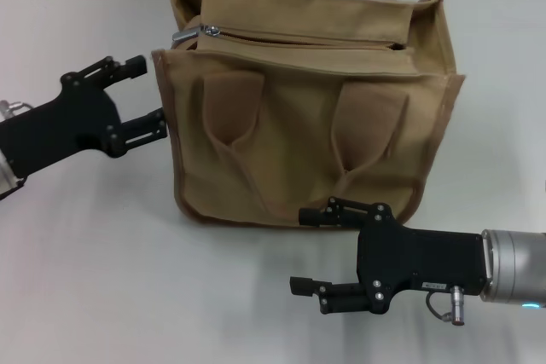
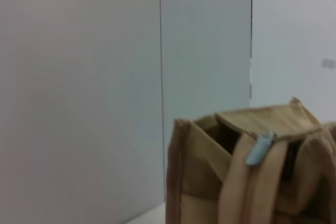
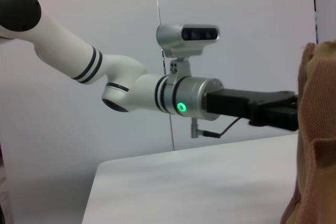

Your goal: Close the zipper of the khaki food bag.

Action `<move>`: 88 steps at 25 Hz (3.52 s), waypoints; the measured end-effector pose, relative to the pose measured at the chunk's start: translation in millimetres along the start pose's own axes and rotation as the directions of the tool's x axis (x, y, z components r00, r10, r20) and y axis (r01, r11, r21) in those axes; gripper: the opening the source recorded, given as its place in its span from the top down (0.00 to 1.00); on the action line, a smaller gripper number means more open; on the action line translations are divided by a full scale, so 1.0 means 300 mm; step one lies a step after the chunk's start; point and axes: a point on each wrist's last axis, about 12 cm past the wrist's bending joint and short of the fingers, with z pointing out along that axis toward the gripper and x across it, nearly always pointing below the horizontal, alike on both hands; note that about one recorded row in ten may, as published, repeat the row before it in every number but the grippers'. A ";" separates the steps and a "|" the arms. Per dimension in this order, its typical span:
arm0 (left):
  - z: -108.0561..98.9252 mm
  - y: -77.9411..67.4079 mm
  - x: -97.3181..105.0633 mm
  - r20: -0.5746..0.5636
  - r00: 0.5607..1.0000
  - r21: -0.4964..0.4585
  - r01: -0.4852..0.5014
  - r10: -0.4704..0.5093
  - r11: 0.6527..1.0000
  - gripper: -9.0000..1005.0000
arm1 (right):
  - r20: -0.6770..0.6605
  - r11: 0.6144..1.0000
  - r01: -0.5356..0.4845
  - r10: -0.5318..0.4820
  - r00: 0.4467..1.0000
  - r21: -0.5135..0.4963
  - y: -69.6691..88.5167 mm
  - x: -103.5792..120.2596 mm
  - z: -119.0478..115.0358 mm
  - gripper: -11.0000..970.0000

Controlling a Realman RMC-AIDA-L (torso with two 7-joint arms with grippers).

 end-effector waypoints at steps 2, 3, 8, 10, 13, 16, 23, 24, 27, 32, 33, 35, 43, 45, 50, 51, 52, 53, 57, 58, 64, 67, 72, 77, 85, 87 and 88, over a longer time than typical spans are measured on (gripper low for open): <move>0.036 0.010 -0.007 0.042 0.999 -0.031 0.024 -0.023 0.999 0.22 | 0.002 1.000 -0.005 0.005 1.000 -0.001 0.003 0.002 0.002 0.16; 0.036 0.010 -0.007 0.042 0.999 -0.031 0.024 -0.023 0.999 0.22 | 0.002 1.000 -0.005 0.005 1.000 -0.001 0.003 0.002 0.002 0.16; 0.050 0.045 -0.026 0.142 0.988 -0.133 0.085 -0.066 0.987 0.22 | 0.006 1.000 -0.017 0.017 1.000 -0.004 0.014 0.008 0.005 0.16; 0.045 0.047 -0.028 0.163 0.984 -0.152 0.090 -0.065 0.984 0.22 | 0.010 1.000 -0.017 0.017 1.000 -0.004 0.022 0.012 0.006 0.16; 0.047 0.044 -0.026 0.167 0.984 -0.154 0.090 -0.064 0.984 0.22 | 0.013 1.000 -0.017 0.017 1.000 0.006 0.027 0.017 0.004 0.16; 0.054 0.036 -0.019 0.159 0.985 -0.142 0.091 -0.068 0.986 0.22 | 0.013 1.000 -0.019 0.019 1.000 0.008 0.029 0.020 0.005 0.16; 0.049 0.015 -0.008 0.174 0.984 -0.139 0.070 -0.045 0.988 0.26 | 0.015 1.000 -0.016 0.016 1.000 0.008 0.030 0.019 0.008 0.16; 0.049 0.012 -0.007 0.176 0.983 -0.136 0.067 -0.042 0.988 0.30 | 0.016 1.000 -0.016 0.016 1.000 0.009 0.029 0.019 0.008 0.16; 0.052 0.006 -0.005 0.175 0.984 -0.131 0.050 -0.027 0.990 0.42 | 0.020 1.000 -0.016 0.016 1.000 0.014 0.027 0.018 0.008 0.16; 0.057 0.002 -0.003 0.175 0.985 -0.133 0.031 -0.008 0.991 0.58 | 0.022 1.000 -0.016 0.016 1.000 0.018 0.027 0.018 0.007 0.16; 0.057 0.002 -0.003 0.175 0.985 -0.133 0.031 -0.008 0.991 0.62 | 0.022 1.000 -0.016 0.016 1.000 0.018 0.027 0.018 0.007 0.16; 0.060 0.001 -0.002 0.176 0.984 -0.131 0.033 -0.010 0.991 0.71 | 0.022 1.000 -0.017 0.017 1.000 0.019 0.028 0.018 0.007 0.16; 0.063 -0.031 -0.044 0.296 0.953 -0.038 0.080 -0.065 0.996 0.95 | 0.239 0.997 0.058 -0.068 0.969 0.050 0.059 -0.042 0.013 0.16; 0.063 -0.035 -0.049 0.309 0.948 -0.021 0.089 -0.078 0.996 0.97 | 0.291 0.991 0.102 -0.124 0.949 0.093 0.070 -0.053 0.012 0.16; 0.061 -0.036 -0.057 0.329 0.938 -0.006 0.119 -0.111 0.993 0.97 | 0.403 0.944 0.098 -0.226 0.887 0.314 0.039 -0.091 0.012 0.16; 0.062 -0.037 -0.058 0.332 0.935 0.000 0.129 -0.122 0.992 0.97 | 0.408 0.933 0.093 -0.240 0.881 0.347 0.025 -0.099 0.018 0.16; 0.063 -0.038 -0.060 0.337 0.932 0.006 0.136 -0.131 0.991 0.97 | 0.398 0.908 0.108 -0.281 0.873 0.404 -0.003 -0.113 0.039 0.16; 0.065 -0.041 -0.062 0.342 0.929 0.015 0.141 -0.138 0.990 0.97 | 0.398 0.908 0.108 -0.281 0.873 0.404 -0.003 -0.113 0.039 0.16; 0.065 -0.056 -0.072 0.378 0.912 0.052 0.149 -0.158 0.987 0.97 | 0.336 0.849 0.225 -0.413 0.846 0.478 -0.023 -0.136 0.101 0.16; 0.065 -0.056 -0.072 0.378 0.912 0.052 0.149 -0.158 0.987 0.97 | 0.336 0.849 0.225 -0.413 0.846 0.478 -0.023 -0.136 0.101 0.16; 0.064 -0.062 -0.084 0.405 0.898 0.077 0.156 -0.174 0.985 0.97 | 0.458 0.929 0.047 -0.224 0.860 0.367 -0.055 -0.173 0.102 0.16; 0.073 -0.060 -0.093 0.411 0.893 0.092 0.158 -0.181 0.983 0.97 | 0.545 0.954 -0.266 0.153 0.824 0.135 -0.090 -0.195 0.085 0.16; 0.094 -0.061 -0.104 0.414 0.890 0.113 0.155 -0.189 0.981 0.97 | 0.522 0.885 -0.462 0.419 0.743 -0.052 -0.107 -0.216 0.103 0.16; 0.127 -0.060 -0.119 0.415 0.889 0.139 0.149 -0.194 0.979 0.97 | 0.511 0.857 -0.510 0.472 0.718 -0.075 -0.116 -0.222 0.130 0.16; 0.162 -0.061 -0.135 0.418 0.885 0.168 0.146 -0.204 0.975 0.97 | 0.468 0.821 -0.565 0.532 0.706 -0.080 -0.134 -0.228 0.189 0.16; 0.171 -0.060 -0.142 0.421 0.884 0.176 0.141 -0.203 0.974 0.97 | 0.454 0.814 -0.575 0.542 0.707 -0.078 -0.136 -0.227 0.203 0.16; 0.171 -0.060 -0.142 0.421 0.884 0.176 0.141 -0.203 0.974 0.97 | 0.447 0.812 -0.579 0.546 0.709 -0.072 -0.138 -0.226 0.208 0.16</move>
